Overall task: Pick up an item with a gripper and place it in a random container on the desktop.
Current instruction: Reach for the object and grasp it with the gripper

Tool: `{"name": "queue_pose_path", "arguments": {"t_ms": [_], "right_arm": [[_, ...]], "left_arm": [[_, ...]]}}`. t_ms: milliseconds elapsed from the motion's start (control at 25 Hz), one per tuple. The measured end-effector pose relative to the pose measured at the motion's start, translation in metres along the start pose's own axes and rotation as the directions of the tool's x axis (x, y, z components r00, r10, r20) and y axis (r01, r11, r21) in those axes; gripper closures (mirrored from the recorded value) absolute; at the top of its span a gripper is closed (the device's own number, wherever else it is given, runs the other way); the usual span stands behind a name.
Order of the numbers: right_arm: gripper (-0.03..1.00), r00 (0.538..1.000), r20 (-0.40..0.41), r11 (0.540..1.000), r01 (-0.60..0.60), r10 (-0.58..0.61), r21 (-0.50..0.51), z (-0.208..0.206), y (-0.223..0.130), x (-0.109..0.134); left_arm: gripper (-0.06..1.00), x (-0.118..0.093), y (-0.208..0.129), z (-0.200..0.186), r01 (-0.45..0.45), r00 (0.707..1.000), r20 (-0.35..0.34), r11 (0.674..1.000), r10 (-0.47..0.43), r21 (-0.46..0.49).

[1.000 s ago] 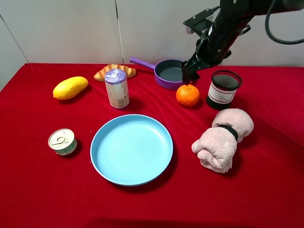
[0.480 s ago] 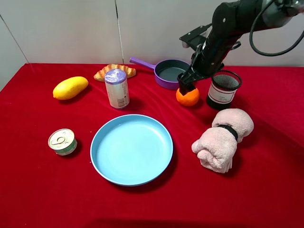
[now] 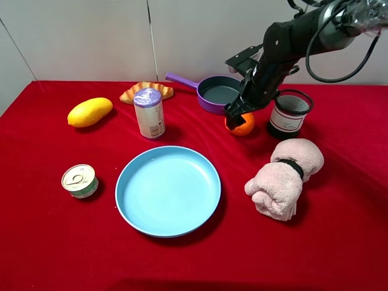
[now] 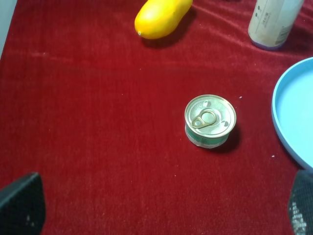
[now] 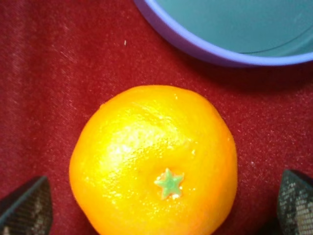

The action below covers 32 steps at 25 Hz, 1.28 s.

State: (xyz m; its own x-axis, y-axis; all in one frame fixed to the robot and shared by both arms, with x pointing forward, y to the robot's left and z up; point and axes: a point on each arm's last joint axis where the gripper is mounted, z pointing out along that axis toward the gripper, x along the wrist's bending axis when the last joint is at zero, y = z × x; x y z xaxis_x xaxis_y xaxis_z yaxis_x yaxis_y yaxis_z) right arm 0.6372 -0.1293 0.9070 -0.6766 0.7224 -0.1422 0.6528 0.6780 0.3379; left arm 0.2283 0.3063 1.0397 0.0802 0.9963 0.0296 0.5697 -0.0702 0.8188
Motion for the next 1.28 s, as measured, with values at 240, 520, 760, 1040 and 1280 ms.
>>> {"name": "queue_pose_path", "arguments": {"t_ms": [240,520,760,1040,1280], "right_arm": [[0.28,1.0,0.006,1.0,0.0,0.0,-0.016,0.004,0.001,0.0],[0.28,1.0,0.016,0.999,0.008,-0.007,-0.042,0.004,0.003,-0.001],[0.28,1.0,0.014,0.999,0.013,-0.013,-0.036,0.012,0.002,0.0],[0.28,1.0,0.011,0.999,0.015,-0.015,-0.029,0.019,0.0,0.0],[0.28,1.0,0.006,1.0,0.015,-0.015,-0.018,0.025,-0.002,0.001]], "left_arm": [[-0.05,0.0,0.0,0.0,0.0,1.0,0.0,1.0,0.0,0.0],[-0.05,0.0,0.0,0.0,0.0,1.0,0.0,1.0,0.0,0.0],[-0.05,0.0,0.0,0.0,0.0,1.0,0.0,1.0,0.0,0.0],[-0.05,0.0,0.0,0.0,0.0,1.0,0.0,1.0,0.0,0.0],[-0.05,0.0,0.0,0.0,0.0,1.0,0.0,1.0,0.0,0.0]]}}
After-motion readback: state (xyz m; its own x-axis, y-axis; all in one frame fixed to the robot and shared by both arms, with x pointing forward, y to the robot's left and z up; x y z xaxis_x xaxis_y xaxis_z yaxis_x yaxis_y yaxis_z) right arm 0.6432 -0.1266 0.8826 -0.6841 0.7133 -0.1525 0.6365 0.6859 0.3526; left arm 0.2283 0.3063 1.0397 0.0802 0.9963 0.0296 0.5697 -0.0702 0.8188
